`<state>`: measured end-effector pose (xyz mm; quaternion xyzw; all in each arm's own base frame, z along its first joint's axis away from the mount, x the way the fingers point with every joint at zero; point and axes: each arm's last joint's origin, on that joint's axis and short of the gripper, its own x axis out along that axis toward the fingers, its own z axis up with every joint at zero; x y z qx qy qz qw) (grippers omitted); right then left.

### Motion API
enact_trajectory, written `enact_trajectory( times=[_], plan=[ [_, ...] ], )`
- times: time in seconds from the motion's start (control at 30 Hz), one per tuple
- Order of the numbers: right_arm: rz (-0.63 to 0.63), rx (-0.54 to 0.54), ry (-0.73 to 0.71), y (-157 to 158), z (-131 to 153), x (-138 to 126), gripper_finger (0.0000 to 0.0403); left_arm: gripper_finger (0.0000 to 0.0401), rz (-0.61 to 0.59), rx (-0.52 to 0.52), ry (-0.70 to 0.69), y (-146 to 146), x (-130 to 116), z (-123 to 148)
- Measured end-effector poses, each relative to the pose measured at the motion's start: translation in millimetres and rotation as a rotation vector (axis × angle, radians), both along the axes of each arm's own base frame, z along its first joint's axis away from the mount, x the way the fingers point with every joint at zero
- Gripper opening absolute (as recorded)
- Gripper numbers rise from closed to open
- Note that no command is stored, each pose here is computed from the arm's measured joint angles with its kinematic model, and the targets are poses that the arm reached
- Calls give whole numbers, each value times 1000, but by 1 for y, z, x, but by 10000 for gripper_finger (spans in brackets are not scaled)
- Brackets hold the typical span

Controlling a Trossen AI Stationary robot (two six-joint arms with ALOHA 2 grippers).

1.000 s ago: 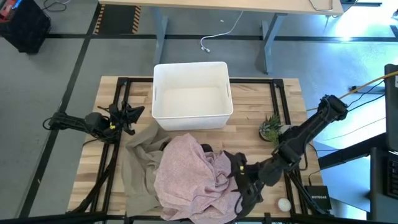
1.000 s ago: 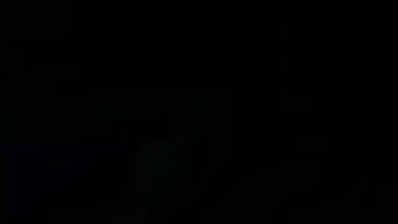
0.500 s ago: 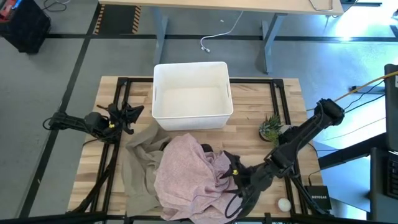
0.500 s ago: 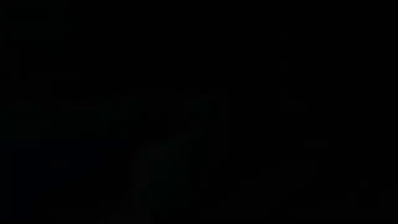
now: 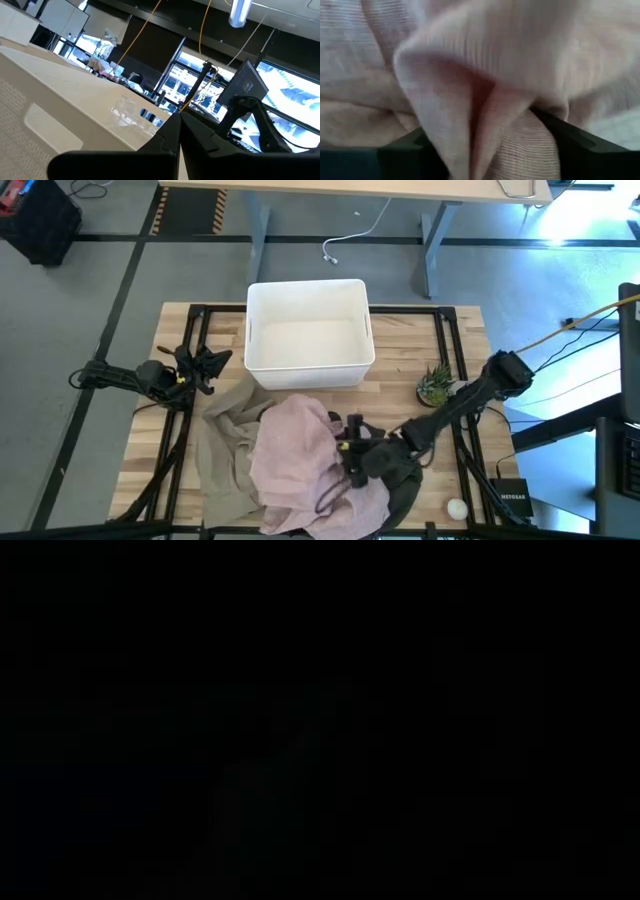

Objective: Sort clothes
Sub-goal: Put the pink dress into the white bin

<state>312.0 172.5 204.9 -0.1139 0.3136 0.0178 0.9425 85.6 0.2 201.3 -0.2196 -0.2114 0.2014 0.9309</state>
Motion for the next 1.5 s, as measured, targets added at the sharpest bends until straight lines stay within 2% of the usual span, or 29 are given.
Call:
enact_trajectory(
  times=[0.1,0.27,0.3,0.43,0.57,0.73,0.87,1.1,1.2,1.33,1.5],
  plan=[
    [13,16,52,-7,-9,6,188,4,3,7,4,0,0,0],
    [-2,-54,90,-14,-14,7,37,4,16,12,10,0,0,0],
    [4,-84,79,-15,-12,5,22,4,15,12,10,0,0,0],
    [-30,-151,-9,-11,15,-1,33,4,18,18,13,0,0,0],
    [-77,-230,-100,-12,61,-8,15,4,18,17,12,0,0,0],
    [-151,-324,-241,-22,122,-14,18,4,18,17,11,0,0,0],
    [-229,-447,-325,-40,171,-15,13,4,18,17,11,0,0,0],
    [-377,-564,-519,-91,266,-16,14,4,25,14,12,0,0,0],
    [-435,-568,-709,-120,313,-24,16,4,25,14,12,0,0,0],
    [-508,-550,-1047,-158,372,-51,13,4,25,14,10,0,0,0],
    [-477,-481,-1489,-188,419,-90,15,4,29,24,13,0,0,1]
  ],
)
